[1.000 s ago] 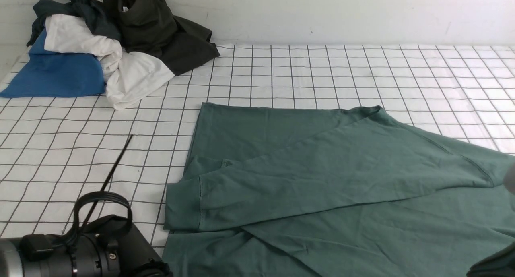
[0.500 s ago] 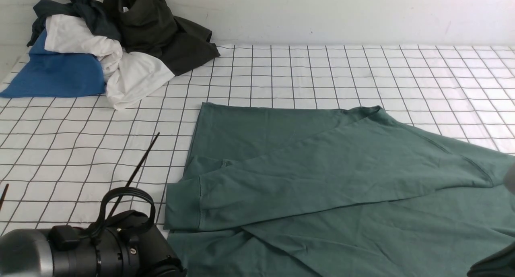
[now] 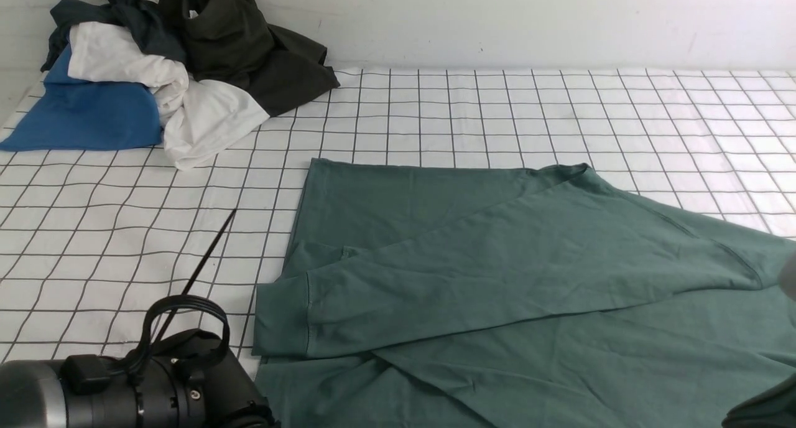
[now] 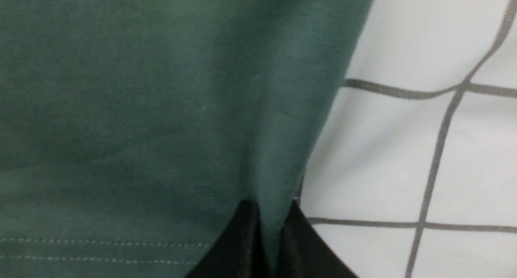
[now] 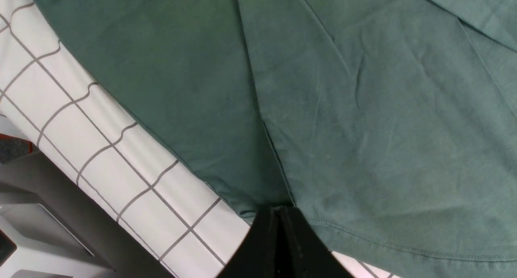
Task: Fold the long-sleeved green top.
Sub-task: Use both arms simultaneously to clamp the lower edge of the clothing fabric
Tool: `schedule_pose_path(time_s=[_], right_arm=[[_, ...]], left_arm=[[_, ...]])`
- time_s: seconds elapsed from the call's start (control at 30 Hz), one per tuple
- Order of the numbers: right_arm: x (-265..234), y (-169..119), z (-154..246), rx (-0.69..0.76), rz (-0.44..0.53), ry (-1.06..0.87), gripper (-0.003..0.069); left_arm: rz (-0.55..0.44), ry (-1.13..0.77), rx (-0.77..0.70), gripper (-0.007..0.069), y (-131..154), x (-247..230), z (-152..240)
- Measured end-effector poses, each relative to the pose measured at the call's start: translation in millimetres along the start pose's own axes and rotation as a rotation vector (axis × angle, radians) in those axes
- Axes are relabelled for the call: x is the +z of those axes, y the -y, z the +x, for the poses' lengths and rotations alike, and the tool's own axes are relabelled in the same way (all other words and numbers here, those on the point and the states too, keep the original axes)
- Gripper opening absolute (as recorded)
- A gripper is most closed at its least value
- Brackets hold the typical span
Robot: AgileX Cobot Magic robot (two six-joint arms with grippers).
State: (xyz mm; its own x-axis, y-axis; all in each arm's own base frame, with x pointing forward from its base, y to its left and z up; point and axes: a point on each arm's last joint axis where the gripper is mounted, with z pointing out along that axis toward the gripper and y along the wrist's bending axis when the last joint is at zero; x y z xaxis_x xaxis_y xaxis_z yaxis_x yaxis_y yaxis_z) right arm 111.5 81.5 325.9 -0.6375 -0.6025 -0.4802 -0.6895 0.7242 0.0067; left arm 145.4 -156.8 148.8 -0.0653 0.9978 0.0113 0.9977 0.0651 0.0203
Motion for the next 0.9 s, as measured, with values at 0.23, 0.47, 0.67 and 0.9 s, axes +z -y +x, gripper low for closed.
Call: schedule_pose_path(time_s=[0.23, 0.47, 0.67, 0.9], right_arm=[[0.0, 0.0, 0.0, 0.000, 0.000, 0.000, -0.0014], [0.0, 0.0, 0.0, -0.001, 0.000, 0.000, -0.0014], [0.0, 0.0, 0.0, -0.001, 0.000, 0.000, -0.0014], [0.0, 0.0, 0.0, -0.001, 0.000, 0.000, -0.0014]], left_arm=[[0.015, -0.021, -0.070, 0.0080, 2.6, -0.4, 3.3], [0.019, -0.028, -0.083, 0.0266, 3.1, -0.2, 4.0], [0.003, -0.004, -0.083, 0.0318, 1.7, -0.1, 2.1], [-0.013, -0.005, -0.068, 0.0214, 0.3, -0.1, 2.3]])
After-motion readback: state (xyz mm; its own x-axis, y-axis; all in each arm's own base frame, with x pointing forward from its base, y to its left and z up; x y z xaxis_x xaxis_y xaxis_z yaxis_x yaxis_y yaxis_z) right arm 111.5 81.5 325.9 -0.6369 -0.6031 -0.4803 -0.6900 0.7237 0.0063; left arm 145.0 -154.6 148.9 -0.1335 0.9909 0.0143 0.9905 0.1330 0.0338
